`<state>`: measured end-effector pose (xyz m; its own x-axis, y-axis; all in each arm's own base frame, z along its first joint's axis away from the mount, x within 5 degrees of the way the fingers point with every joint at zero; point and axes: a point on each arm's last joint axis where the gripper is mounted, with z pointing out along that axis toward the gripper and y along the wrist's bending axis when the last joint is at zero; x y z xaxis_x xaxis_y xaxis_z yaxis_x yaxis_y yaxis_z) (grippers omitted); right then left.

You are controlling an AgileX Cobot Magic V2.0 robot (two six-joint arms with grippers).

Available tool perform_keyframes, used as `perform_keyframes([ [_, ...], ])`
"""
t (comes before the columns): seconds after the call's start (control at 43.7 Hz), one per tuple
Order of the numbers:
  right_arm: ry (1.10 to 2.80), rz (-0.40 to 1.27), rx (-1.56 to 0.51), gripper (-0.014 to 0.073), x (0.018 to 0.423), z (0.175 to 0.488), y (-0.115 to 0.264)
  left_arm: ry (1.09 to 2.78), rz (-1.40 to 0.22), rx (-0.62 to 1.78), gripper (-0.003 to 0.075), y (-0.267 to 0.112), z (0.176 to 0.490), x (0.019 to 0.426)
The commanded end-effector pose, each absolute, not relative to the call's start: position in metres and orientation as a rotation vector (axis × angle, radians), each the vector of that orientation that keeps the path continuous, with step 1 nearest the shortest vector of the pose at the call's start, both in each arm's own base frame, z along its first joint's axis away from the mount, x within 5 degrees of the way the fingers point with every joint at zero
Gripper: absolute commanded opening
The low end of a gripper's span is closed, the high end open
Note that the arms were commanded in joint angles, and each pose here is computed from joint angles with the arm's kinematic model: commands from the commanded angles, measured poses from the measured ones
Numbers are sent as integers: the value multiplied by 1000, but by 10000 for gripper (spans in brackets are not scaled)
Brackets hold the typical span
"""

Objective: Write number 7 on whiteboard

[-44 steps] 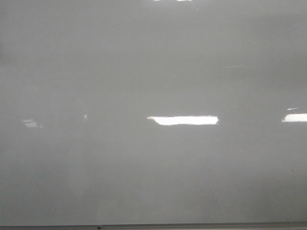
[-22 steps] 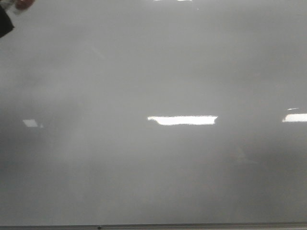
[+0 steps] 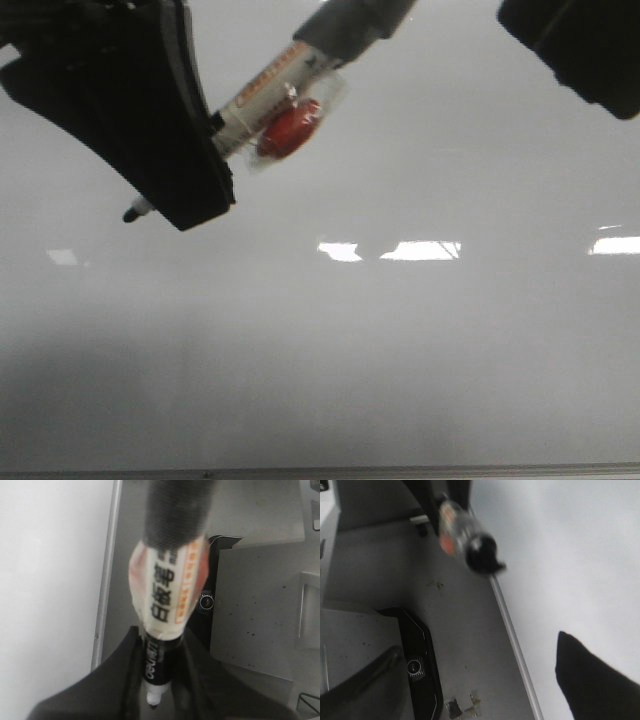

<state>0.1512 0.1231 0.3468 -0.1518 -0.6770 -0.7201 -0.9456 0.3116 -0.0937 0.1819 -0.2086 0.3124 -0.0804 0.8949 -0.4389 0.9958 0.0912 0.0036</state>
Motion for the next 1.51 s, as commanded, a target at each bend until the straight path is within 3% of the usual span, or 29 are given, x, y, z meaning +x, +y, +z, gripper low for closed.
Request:
perform_keyframes([
  [0.0, 1767, 564, -1417, 572, 149, 365, 134, 1946, -456, 1840, -20, -217, 331, 173],
  [0.16, 1752, 568, -1420, 517, 154, 361, 144, 1922, -460, 1858, -21, -221, 331, 169],
  [0.457, 1785, 610, -1434, 517, 166, 347, 162, 1923, -457, 1860, -21, -220, 331, 169],
  [0.846, 1767, 654, -1409, 509, 168, 356, 166, 1922, -451, 1862, -21, -220, 331, 169],
  [1.029, 1787, 659, -1419, 344, 171, 351, 169, 1922, -451, 1862, -21, -220, 331, 169],
  [1.235, 1800, 669, -1434, 251, 172, 349, 170, 1922, -451, 1862, -20, -220, 331, 169],
  [1.486, 1806, 680, -1451, -30, 170, 348, 170, 1922, -451, 1862, 6, -220, 331, 169],
])
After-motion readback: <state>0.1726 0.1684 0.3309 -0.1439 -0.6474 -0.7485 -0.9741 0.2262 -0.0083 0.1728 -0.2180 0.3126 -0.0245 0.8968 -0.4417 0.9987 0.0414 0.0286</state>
